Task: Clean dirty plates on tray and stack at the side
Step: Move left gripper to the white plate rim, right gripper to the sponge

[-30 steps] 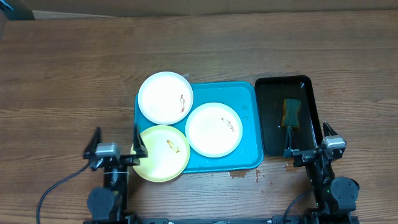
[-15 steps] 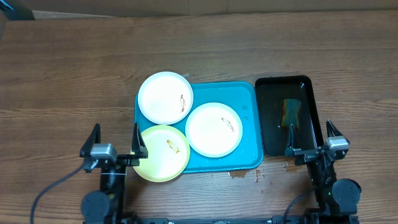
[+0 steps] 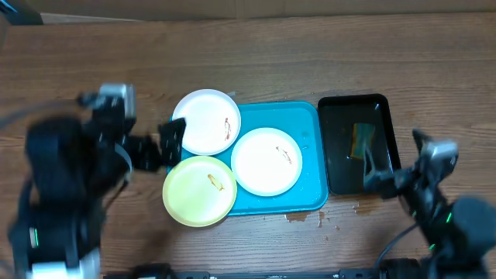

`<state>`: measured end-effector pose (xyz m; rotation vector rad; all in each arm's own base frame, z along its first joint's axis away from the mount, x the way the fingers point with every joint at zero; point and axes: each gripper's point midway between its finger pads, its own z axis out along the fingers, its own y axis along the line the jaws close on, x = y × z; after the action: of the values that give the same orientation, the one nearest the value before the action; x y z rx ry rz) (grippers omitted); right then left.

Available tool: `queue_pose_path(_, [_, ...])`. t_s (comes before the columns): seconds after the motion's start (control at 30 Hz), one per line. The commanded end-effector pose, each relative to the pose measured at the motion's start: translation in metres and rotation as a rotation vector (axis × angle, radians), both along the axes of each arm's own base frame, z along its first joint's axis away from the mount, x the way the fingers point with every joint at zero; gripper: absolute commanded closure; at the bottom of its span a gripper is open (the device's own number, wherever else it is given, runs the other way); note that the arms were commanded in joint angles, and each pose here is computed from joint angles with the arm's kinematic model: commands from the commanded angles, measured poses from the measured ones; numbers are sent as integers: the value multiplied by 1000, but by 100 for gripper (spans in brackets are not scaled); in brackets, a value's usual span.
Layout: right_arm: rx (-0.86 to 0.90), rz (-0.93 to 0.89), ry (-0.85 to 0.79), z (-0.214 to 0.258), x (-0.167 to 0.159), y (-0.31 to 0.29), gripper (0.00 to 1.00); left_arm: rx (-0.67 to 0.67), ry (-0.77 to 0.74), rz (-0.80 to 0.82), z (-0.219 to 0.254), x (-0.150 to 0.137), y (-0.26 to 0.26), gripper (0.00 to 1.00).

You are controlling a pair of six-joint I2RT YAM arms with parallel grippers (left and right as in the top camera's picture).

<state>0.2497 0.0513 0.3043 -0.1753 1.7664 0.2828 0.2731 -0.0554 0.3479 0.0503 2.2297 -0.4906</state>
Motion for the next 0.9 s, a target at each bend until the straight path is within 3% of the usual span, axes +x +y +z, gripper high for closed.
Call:
queue_pose_path(0.0, [8,60,149,19,27,11,0,-110,153,-134,-6,14,-24,0])
queue_pose_path(0.07, [29,115,286,20,42,21,0,-167,271,-167,-26,20,-32,2])
queue_pose_path(0.13, [61,180,414,21,55,33,0,-205,385,-180,-49,24,-37,10])
queue_pose_path(0.2, [83,188,575,9,68,36,0,-204,525,-178,-85,26,-40,24])
queue_pose_path(0.23, [89,187,621,5,74,37,0,-189,565,-180,-98,26,-41,25])
queue_pose_path(0.43, [29,68,815,-42,97,17,3,-66,662,-196,-151,26,-52,18])
queue_pose_path(0.47, [9,-15,857,-53,100,3,9,-48,662,-201,-157,27,-54,16])
queue_pose_path(0.63, [-13,-563,1037,-98,92,-76,8,18,677,-156,-176,27,-60,4])
queue_pose_path(0.73, [-13,-598,1092,-117,93,-84,1,34,685,-137,-181,26,-64,0])
queue_pose_path(0.87, [-29,-601,1147,-136,96,-85,0,31,645,-138,-179,34,-77,0])
